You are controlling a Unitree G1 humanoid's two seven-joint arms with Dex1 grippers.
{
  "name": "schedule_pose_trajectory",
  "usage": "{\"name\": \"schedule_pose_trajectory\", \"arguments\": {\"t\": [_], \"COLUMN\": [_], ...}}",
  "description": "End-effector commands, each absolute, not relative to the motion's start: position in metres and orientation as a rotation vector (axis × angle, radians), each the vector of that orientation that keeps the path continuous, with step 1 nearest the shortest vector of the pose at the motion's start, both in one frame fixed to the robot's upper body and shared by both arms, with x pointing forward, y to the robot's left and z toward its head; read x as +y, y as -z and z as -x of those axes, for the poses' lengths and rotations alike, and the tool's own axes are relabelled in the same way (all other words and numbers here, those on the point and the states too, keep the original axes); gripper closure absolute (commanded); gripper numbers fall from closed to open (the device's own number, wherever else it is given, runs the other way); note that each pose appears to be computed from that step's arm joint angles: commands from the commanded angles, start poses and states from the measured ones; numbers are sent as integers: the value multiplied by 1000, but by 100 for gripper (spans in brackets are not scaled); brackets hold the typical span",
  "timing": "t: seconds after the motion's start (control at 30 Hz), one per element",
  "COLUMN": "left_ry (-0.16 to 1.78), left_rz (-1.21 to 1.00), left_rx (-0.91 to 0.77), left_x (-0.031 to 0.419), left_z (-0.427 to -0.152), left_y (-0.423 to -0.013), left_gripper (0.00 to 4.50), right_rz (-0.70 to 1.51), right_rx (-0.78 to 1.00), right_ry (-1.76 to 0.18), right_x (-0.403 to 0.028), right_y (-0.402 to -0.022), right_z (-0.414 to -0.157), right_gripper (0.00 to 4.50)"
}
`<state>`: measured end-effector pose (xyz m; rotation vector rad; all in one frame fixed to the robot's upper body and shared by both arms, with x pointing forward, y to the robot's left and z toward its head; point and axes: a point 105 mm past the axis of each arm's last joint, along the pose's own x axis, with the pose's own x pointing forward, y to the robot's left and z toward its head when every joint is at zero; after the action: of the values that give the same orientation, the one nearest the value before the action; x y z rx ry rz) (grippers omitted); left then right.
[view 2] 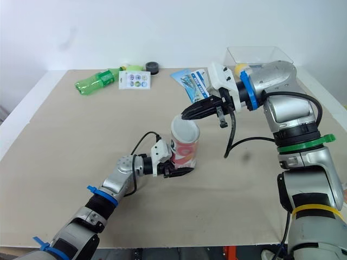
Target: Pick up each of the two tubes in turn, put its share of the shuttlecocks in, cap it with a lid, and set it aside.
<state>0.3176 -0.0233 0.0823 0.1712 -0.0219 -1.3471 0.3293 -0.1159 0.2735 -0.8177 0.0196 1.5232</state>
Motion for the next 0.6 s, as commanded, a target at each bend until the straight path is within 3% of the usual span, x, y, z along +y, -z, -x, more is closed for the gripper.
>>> {"name": "schedule_pose_trajectory", "arguments": {"t": [0.03,0.6], "left_ry": [1337,1329], "left_rz": [-171,-159], "left_rx": [132,144], "left_x": [-13,-13], "left_z": [-312,-311], "left_y": [-47,-44], "left_gripper": [153,153], "right_rz": [930,960], "right_rx": [-42,4], "right_ry": [-1545,-1610], "right_x": [-114,-108], "right_y": [-288,-302], "right_z": [-321,-307], "right_gripper": [438,438]}}
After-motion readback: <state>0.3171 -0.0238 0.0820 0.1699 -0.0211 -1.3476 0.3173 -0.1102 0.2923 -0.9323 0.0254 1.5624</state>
